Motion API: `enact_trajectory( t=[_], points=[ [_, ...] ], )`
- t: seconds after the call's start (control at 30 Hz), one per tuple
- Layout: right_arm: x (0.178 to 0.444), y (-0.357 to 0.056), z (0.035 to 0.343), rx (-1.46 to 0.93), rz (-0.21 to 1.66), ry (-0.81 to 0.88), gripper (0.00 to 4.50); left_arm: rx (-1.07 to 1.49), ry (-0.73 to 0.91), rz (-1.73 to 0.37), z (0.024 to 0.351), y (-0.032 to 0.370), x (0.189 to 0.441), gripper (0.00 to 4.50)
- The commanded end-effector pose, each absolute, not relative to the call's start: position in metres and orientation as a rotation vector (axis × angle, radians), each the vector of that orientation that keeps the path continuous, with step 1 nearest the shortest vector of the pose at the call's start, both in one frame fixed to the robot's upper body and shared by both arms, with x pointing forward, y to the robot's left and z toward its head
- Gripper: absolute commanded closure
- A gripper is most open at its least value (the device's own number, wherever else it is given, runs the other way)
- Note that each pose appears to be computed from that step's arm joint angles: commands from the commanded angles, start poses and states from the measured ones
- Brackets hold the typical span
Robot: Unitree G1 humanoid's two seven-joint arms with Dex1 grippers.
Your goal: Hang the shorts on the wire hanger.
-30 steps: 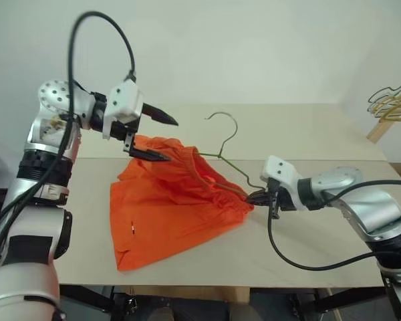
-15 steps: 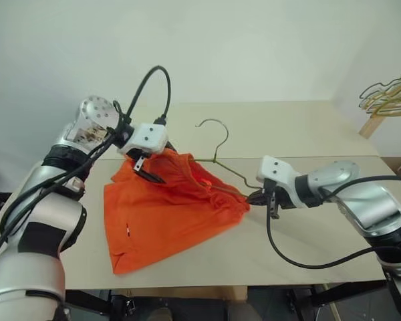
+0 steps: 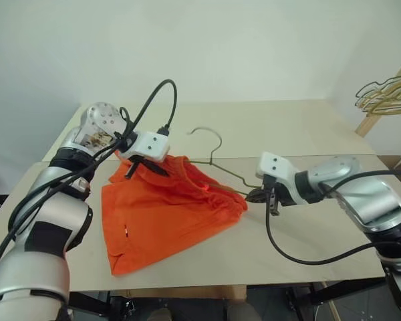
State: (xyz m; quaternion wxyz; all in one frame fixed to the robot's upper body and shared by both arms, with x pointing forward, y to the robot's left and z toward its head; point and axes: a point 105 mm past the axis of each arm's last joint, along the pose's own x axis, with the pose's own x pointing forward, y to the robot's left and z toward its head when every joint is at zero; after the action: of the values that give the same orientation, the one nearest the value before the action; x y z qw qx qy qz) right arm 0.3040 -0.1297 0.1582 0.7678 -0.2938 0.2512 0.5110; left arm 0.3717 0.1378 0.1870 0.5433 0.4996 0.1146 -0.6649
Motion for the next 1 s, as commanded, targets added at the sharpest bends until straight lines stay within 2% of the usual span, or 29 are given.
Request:
enact_trajectory(
  t=[0.03,0.2,0.3,0.67,0.83,1.0],
  points=[
    [0.31,-0.132,0.176,-0.645,1.079,0.494,4.5,1.214,0.254,-1.567,0.196,0.143,0.371,4.45],
    [0.317,-0.134,0.184,-0.672,1.01,0.4,4.5,1.139,0.247,-1.543,0.198,0.141,0.374,4.45],
    [0.318,-0.147,0.188,-0.653,0.95,0.379,3.73,1.077,0.246,-1.536,0.198,0.139,0.374,4.5],
    [0.28,-0.21,0.182,-0.48,0.741,0.337,0.04,0.946,0.264,-1.48,0.201,0.143,0.378,4.5],
    [0.238,-0.231,0.156,-0.315,0.735,0.305,0.04,0.926,0.262,-1.485,0.202,0.14,0.377,4.5],
    [0.243,-0.191,0.114,-0.223,0.724,0.292,0.04,0.894,0.241,-1.481,0.207,0.135,0.379,4.5]
  ],
)
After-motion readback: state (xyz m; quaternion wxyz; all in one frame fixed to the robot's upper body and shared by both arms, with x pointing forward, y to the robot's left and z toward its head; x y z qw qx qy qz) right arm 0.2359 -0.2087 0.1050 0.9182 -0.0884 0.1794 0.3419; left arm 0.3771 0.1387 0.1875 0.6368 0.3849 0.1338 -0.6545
